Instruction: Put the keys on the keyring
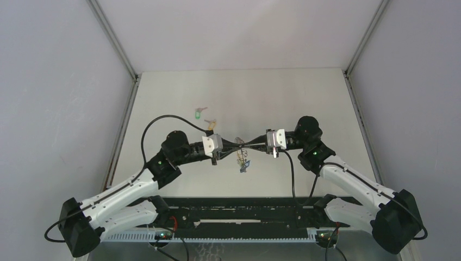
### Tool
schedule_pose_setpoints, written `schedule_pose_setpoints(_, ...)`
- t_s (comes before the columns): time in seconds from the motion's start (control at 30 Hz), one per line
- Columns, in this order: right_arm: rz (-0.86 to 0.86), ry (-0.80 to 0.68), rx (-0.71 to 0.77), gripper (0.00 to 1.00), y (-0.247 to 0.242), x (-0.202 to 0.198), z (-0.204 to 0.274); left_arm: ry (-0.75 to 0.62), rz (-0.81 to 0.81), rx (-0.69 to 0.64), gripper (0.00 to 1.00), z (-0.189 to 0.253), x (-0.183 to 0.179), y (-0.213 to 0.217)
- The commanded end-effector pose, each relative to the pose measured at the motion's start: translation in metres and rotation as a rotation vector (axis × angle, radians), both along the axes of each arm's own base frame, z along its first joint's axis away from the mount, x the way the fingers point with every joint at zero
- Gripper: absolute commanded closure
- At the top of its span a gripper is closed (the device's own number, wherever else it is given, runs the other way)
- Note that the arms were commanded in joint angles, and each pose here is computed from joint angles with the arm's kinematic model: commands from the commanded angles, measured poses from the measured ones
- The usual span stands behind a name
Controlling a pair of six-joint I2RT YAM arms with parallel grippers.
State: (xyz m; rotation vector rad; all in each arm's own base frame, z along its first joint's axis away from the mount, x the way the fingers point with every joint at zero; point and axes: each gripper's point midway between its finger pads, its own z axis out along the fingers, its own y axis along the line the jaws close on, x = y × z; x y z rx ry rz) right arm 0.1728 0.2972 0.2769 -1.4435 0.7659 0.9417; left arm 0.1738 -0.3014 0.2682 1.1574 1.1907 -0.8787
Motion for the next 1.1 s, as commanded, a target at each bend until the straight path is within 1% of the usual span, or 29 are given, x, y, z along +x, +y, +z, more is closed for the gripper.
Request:
schedule_pose_setpoints(0.0, 0.024, -0.061, 0.046, 1.0, 0.004, -0.002, 0.026, -0.069, -0.01, -0.069, 0.87, 0.037, 0.0, -0.004)
schedule_pose_setpoints(0.13, 0.025, -0.045, 0.038, 1.0, 0.006, -0.001, 0.022, -0.066, -0.039, -0.08, 0.91, 0.039, -0.005, -0.006)
schedule_pose_setpoints(0.23, 0.025, -0.033, 0.031, 1.0, 0.009, 0.001, 0.019, -0.069, -0.053, -0.085, 0.99, 0.039, -0.007, -0.008)
schedule_pose_setpoints(0.3, 0.014, -0.021, 0.024, 1.0, 0.01, 0.004, 0.018, -0.064, -0.046, -0.092, 1.0, 0.041, -0.006, -0.008)
schedule_pose_setpoints(0.4, -0.04, 0.002, 0.027, 1.0, 0.009, 0.012, 0.019, -0.016, 0.02, -0.109, 1.0, 0.043, 0.002, -0.005)
schedule_pose_setpoints(0.43, -0.059, 0.007, 0.029, 0.97, 0.008, 0.014, 0.021, 0.01, 0.048, -0.112, 1.0, 0.042, 0.006, -0.003)
schedule_pose_setpoints(0.47, -0.082, 0.012, 0.031, 0.89, 0.006, 0.016, 0.023, 0.037, 0.081, -0.114, 1.0, 0.041, 0.01, -0.002)
schedule_pose_setpoints(0.53, -0.131, 0.03, 0.032, 0.81, 0.003, 0.021, 0.025, 0.114, 0.171, -0.122, 1.0, 0.035, 0.022, 0.004)
schedule_pose_setpoints(0.6, -0.18, 0.06, 0.036, 0.74, 0.0, 0.025, 0.027, 0.204, 0.268, -0.111, 1.0, 0.024, 0.034, 0.011)
schedule_pose_setpoints(0.7, -0.267, 0.122, 0.036, 0.67, -0.006, 0.032, 0.028, 0.347, 0.41, -0.07, 1.0, 0.001, 0.046, 0.023)
schedule_pose_setpoints(0.8, -0.337, 0.195, 0.027, 0.66, -0.006, 0.036, 0.023, 0.486, 0.529, -0.054, 1.0, -0.021, 0.052, 0.035)
schedule_pose_setpoints(0.97, -0.343, 0.253, -0.019, 0.65, 0.014, 0.024, -0.006, 0.673, 0.655, -0.119, 1.0, -0.043, 0.056, 0.044)
schedule_pose_setpoints(1.07, -0.33, 0.298, -0.033, 0.66, 0.027, 0.016, -0.02, 0.787, 0.778, -0.196, 1.0, -0.052, 0.063, 0.055)
